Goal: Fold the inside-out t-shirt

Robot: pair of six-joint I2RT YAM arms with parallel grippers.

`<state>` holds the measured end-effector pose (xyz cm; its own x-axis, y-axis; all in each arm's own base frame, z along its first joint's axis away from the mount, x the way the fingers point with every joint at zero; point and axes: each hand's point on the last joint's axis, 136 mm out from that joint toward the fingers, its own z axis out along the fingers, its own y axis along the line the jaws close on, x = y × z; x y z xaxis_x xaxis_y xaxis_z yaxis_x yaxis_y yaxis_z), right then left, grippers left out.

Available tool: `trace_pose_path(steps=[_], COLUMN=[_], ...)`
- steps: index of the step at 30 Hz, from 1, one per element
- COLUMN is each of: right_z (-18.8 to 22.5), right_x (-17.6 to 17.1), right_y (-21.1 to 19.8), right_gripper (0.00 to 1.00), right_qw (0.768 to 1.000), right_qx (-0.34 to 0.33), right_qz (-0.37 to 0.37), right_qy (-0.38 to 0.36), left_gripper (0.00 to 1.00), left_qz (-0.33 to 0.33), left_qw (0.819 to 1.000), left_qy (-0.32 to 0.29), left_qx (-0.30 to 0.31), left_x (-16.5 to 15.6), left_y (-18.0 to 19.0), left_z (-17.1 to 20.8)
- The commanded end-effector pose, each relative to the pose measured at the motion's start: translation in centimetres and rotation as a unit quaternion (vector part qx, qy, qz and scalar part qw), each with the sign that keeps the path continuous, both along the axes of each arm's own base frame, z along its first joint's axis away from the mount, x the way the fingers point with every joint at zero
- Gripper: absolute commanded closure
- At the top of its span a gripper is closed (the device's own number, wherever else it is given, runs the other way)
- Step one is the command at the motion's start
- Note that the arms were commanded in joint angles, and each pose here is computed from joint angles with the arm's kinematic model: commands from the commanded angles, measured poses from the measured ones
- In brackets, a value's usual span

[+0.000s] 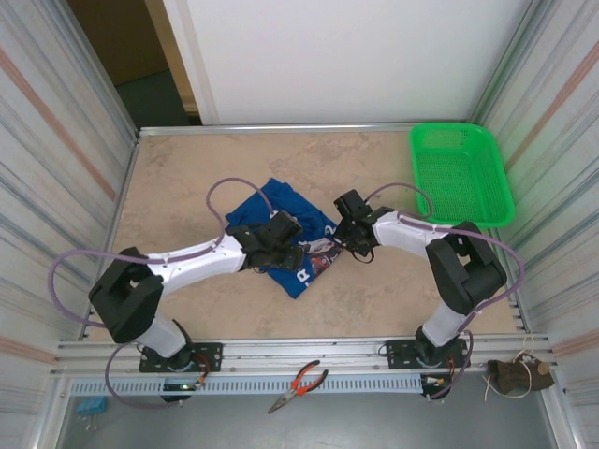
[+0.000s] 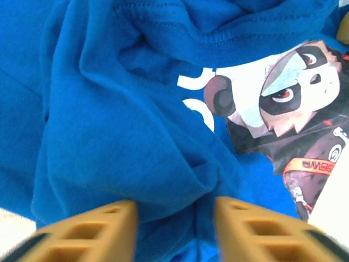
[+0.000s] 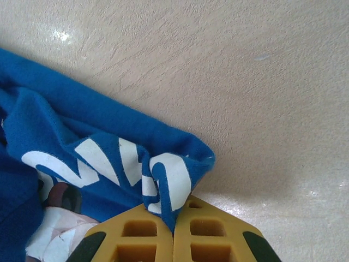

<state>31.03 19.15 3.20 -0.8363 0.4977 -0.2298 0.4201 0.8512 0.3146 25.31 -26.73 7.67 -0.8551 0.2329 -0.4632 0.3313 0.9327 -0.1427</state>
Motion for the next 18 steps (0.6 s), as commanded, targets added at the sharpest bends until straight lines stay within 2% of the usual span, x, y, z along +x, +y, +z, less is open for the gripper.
trace_pose_path(steps=[1, 5, 10, 18], right_z=[-0.6, -0.7, -0.9, -1.3], right_x=[-0.9, -1.0, -1.2, -1.3], right_y=[-0.7, -0.8, -1.0, -1.1], right_gripper=[1.00, 1.00, 1.00, 1.00], right_qw=[1.000, 1.000, 0.999, 0.999], right_qx=[-0.018, -0.022, -0.029, -0.038], right_qz=[-0.002, 0.000, 0.001, 0.002], right_qy=[0.012, 0.013, 0.015, 0.019], left_gripper=[0.99, 1.00, 1.00, 1.00], left_qz=[0.000, 0.025, 0.082, 0.201], left_qw=[0.999, 0.998, 0.991, 0.967], left_qy=[-0.031, -0.036, -0.046, -0.029], left_qx=[-0.012, -0.036, -0.092, -0.156], left_x=[1.7, 3.6, 7.3, 11.1], left_y=[-0.9, 0.2, 3.6, 10.5], left_z=[1.5, 2.4, 4.4, 3.6])
